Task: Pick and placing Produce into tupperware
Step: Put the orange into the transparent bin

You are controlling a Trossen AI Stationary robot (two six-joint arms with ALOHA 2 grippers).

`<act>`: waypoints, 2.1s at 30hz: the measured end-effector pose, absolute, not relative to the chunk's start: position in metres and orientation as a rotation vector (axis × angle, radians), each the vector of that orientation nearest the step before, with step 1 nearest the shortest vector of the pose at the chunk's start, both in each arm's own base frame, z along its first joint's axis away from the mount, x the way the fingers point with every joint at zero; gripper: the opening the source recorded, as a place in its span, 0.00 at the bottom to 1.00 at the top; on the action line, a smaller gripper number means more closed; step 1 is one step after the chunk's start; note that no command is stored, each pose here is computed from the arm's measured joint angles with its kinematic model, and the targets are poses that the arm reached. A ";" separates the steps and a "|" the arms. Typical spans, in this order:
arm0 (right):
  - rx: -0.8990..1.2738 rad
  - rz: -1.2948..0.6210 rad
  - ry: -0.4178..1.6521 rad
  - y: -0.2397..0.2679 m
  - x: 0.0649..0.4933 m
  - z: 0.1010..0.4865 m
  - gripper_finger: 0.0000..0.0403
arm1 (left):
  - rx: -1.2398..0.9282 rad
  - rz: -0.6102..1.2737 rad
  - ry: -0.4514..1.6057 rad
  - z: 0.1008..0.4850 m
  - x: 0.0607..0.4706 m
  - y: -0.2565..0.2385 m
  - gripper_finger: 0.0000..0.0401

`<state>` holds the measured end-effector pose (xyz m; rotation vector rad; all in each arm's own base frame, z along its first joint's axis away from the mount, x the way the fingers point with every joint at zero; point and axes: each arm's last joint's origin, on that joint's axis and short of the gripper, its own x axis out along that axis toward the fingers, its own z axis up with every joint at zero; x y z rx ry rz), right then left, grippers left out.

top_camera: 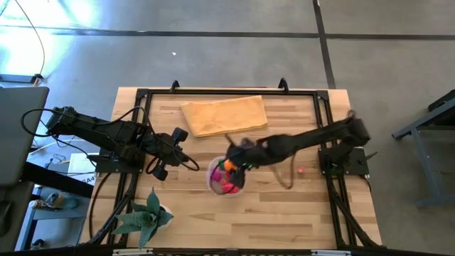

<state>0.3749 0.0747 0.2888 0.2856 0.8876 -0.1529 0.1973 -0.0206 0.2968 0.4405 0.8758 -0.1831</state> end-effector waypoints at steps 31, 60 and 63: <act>0.180 -0.027 1.097 0.070 0.426 0.178 0.61 | 0.441 -0.183 0.876 0.297 0.197 -0.021 0.01; 0.159 -0.065 1.103 0.072 0.424 0.178 0.70 | 0.440 -0.183 0.876 0.297 0.197 -0.021 0.01; 0.172 -0.045 1.098 0.072 0.425 0.184 0.70 | 0.441 -0.183 0.876 0.297 0.197 -0.021 0.01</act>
